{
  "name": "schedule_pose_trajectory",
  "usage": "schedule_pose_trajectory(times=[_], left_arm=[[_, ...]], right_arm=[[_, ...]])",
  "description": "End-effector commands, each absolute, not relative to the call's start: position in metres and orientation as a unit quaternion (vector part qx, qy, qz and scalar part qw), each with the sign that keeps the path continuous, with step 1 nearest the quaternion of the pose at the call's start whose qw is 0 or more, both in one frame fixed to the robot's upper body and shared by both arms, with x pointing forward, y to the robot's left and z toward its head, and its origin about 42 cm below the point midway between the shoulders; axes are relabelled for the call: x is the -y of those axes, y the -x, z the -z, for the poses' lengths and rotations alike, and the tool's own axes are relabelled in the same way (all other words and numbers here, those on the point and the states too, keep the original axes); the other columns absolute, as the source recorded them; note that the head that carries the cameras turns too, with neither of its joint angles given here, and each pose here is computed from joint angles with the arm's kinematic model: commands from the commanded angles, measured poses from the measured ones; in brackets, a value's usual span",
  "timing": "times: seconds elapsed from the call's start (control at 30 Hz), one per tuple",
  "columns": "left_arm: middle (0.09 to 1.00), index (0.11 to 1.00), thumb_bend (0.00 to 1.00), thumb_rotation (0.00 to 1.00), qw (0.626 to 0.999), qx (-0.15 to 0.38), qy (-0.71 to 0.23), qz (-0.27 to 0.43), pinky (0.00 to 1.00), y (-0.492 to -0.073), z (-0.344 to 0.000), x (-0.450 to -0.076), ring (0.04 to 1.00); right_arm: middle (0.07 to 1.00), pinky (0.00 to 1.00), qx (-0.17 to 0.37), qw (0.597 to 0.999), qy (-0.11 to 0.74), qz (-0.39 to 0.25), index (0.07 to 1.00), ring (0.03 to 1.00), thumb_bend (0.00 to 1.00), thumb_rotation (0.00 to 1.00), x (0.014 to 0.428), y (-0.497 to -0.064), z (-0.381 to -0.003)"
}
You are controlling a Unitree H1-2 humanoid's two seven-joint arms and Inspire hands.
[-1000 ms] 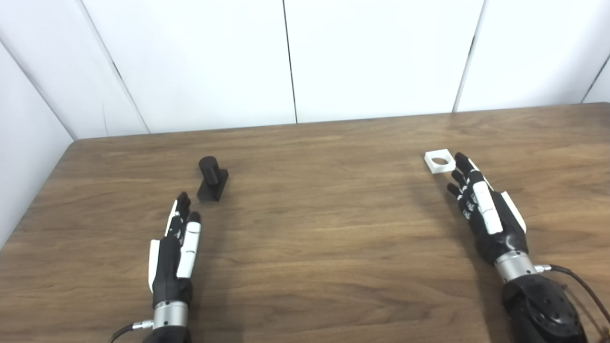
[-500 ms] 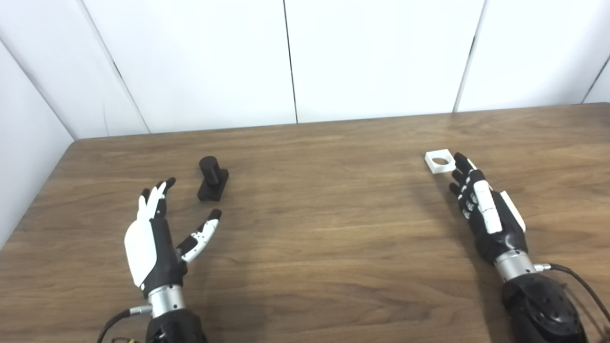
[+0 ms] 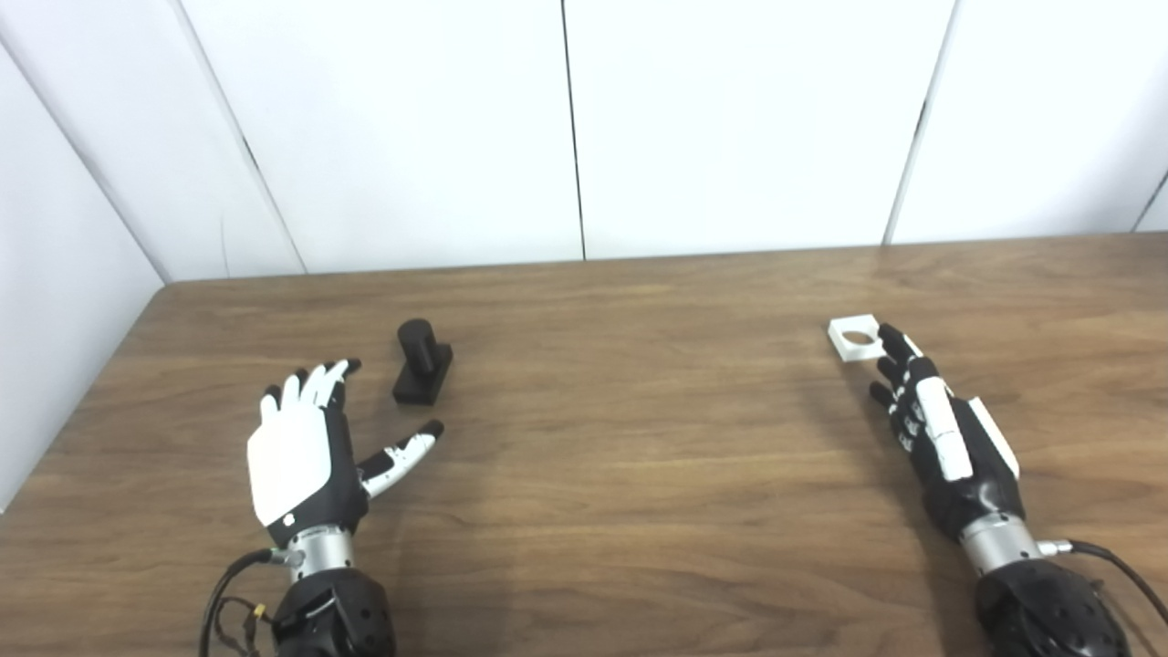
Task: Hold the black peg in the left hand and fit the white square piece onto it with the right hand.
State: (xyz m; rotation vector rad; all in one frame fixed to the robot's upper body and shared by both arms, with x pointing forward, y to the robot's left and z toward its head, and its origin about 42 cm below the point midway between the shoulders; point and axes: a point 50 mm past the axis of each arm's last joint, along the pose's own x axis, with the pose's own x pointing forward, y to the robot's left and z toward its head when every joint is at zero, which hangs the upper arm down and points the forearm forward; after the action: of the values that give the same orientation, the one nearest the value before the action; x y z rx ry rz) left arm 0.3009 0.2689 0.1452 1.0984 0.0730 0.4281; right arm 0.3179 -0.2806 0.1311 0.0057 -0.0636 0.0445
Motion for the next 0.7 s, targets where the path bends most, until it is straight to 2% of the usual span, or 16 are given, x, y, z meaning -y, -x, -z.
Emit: schedule_pose_trajectory(times=[0.0,0.33,0.67], left_arm=[[0.898,0.814,0.81,0.56,0.822,-0.020,-0.529,-0.211,1.00,-0.317,-0.169,-0.272,0.953],[0.892,0.765,0.79,0.53,0.823,-0.050,-0.530,-0.196,0.97,-0.345,-0.172,-0.275,0.938],[0.899,0.773,0.78,0.55,0.818,-0.065,-0.540,-0.188,0.98,-0.361,-0.170,-0.273,0.951]], right_arm=[[0.995,0.96,0.056,0.998,-0.007,-0.025,0.941,1.000,0.53,0.92,0.276,-0.320,-0.134],[0.998,0.94,0.054,0.998,-0.005,-0.025,0.941,1.000,0.54,0.92,0.276,-0.319,-0.128],[0.993,0.93,0.053,0.998,-0.012,-0.025,0.935,1.000,0.55,0.91,0.274,-0.319,-0.124]])
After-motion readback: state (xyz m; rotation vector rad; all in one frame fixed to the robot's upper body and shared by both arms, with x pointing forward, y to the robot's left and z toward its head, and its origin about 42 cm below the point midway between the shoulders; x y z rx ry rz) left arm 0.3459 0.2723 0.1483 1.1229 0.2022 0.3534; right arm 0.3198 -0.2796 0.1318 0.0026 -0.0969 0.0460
